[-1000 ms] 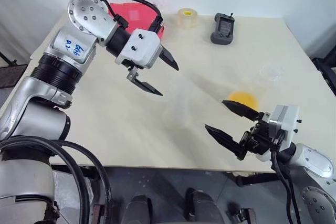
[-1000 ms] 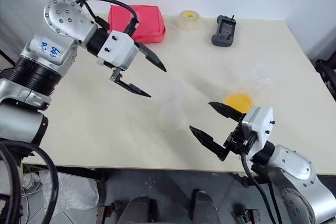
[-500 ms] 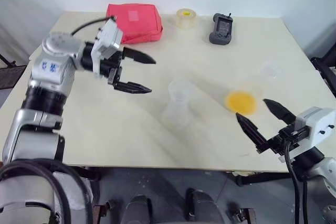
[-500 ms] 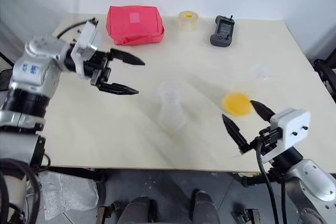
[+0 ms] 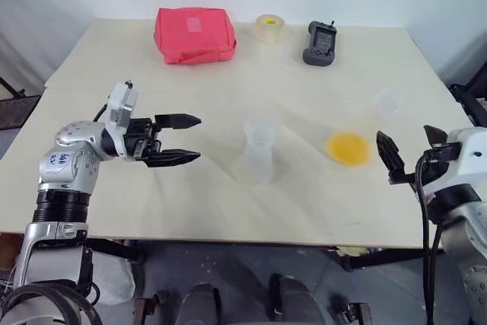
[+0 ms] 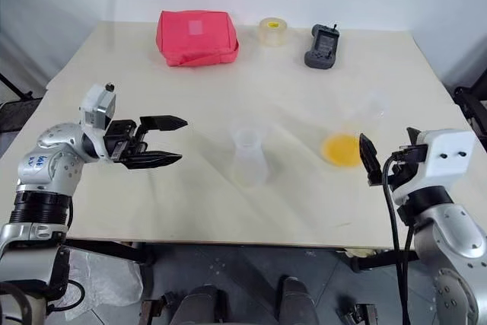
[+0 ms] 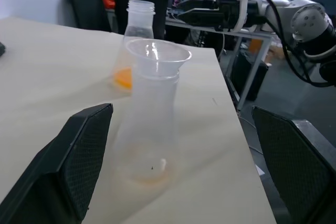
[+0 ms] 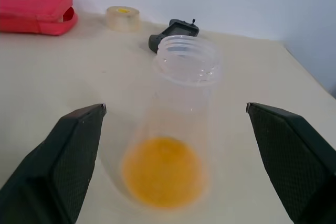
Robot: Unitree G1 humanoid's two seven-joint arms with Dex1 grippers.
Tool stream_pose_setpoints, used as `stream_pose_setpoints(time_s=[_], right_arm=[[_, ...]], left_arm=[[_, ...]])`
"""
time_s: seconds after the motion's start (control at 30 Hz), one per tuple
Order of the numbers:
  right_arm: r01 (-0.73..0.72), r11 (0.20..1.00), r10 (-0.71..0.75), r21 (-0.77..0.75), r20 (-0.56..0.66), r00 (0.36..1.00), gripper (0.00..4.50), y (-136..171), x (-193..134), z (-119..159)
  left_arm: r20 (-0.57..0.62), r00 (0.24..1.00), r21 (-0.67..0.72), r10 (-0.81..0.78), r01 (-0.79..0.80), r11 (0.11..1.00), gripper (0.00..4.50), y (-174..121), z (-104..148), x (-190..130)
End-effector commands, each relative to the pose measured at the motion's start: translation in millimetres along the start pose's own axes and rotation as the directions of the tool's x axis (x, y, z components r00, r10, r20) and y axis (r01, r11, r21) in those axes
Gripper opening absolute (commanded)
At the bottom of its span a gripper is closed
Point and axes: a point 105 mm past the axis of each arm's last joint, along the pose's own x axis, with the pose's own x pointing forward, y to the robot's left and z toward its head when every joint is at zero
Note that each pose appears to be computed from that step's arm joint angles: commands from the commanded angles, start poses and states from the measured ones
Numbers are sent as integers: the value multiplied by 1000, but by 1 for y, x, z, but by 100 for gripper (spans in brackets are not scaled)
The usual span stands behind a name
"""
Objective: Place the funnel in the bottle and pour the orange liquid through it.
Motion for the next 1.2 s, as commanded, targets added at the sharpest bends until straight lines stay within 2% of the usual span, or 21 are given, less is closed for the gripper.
stream_pose_setpoints(time_s=[0.03, 0.4, 0.57, 0.73, 0.77, 0.97, 1.2], right_arm=[[-28, 999, 28, -22, 14, 1000, 450, -6, 13, 2], [-82, 997, 81, 4, 29, 996, 450, -19, 62, -5], [-112, 994, 112, -1, 60, 992, 450, -14, 82, 3], [-155, 988, 155, -9, 105, 982, 301, 1, 79, 16], [-156, 988, 156, -9, 109, 982, 284, 2, 79, 18], [-179, 983, 183, -35, 148, 972, 284, 20, 73, 43], [-238, 952, 277, -194, 202, 940, 284, 63, 69, 85]], left_arm=[[-5, 999, 54, 41, -40, 998, 448, -3, 8, -14], [15, 997, 40, 69, -70, 997, 448, -11, 7, -11], [18, 997, 39, 74, -75, 996, 448, -12, 6, -7], [22, 997, 42, 71, -71, 997, 450, -11, 6, -4], [21, 997, 43, 68, -69, 997, 450, -10, 6, -4], [28, 999, 61, 45, -47, 997, 450, -5, 8, 0], [46, 999, 84, -23, 19, 996, 450, 1, 3, 10]])
